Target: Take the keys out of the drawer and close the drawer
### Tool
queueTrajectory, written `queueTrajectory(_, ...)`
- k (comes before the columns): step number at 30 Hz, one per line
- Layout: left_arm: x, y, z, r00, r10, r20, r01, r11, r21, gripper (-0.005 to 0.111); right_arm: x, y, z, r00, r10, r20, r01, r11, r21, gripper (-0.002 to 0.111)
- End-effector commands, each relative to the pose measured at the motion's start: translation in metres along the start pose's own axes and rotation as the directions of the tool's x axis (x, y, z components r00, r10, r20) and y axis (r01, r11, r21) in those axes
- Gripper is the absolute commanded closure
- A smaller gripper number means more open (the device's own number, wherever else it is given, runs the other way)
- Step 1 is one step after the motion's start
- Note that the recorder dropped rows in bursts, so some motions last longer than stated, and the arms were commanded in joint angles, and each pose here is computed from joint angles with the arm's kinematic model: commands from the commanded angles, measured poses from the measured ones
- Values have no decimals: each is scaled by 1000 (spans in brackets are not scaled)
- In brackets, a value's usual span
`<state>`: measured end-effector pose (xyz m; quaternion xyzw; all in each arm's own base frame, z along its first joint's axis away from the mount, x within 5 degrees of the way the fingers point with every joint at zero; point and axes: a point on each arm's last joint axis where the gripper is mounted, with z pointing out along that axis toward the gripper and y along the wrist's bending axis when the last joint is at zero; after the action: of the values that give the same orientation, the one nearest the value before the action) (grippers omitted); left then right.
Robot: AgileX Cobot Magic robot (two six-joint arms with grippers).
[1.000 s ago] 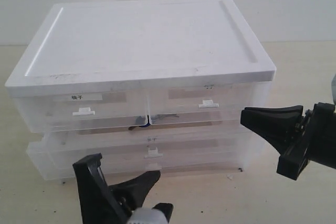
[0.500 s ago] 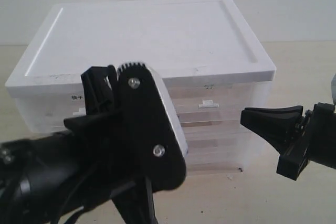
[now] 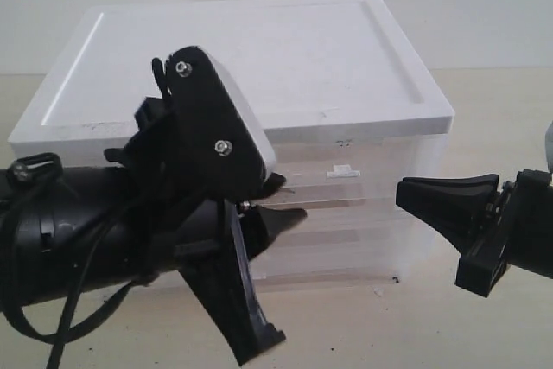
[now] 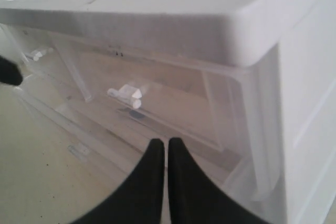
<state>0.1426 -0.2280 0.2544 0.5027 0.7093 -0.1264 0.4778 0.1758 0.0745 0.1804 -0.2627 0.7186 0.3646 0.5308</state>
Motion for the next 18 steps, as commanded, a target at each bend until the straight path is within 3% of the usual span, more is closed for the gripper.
queueTrajectory(1, -8, -15, 0, 980, -177, 89, 142, 939, 313, 76, -1, 0, 0, 1000, -10, 2, 10, 1000, -4, 108)
queueTrajectory(3, -12, -17, -1, 958, -272, 95, 205, 874, 440, 76, -1, 0, 0, 1000, -10, 2, 10, 1000, -4, 108)
queueTrajectory(5, -12, -9, 1, 949, -314, 43, 253, 833, 491, 76, 0, 0, 0, 1000, -12, 0, 12, 1000, -6, 108)
queueTrajectory(7, -8, 3, 5, 963, -263, -66, 263, 851, 455, 76, 0, 0, 0, 1000, -12, -3, 12, 1000, -9, 108)
queueTrajectory(10, 5, 20, 10, 960, -90, -267, 180, 924, 336, 76, 0, 0, 0, 1000, -11, -3, 11, 1000, -9, 108)
queueTrajectory(14, 17, 40, 8, 831, 30, -555, 106, 972, 211, 75, 0, 0, 0, 1000, -12, 2, 12, 1000, -8, 108)
queueTrajectory(16, 20, 45, 6, 782, 98, -615, 45, 976, 213, 71, -1, 0, 0, 1000, -12, 7, 12, 1000, -11, 108)
queueTrajectory(18, 20, 45, 5, 777, 179, -604, -12, 962, 271, 68, -1, 0, 0, 1000, -12, 7, 12, 1000, -11, 108)
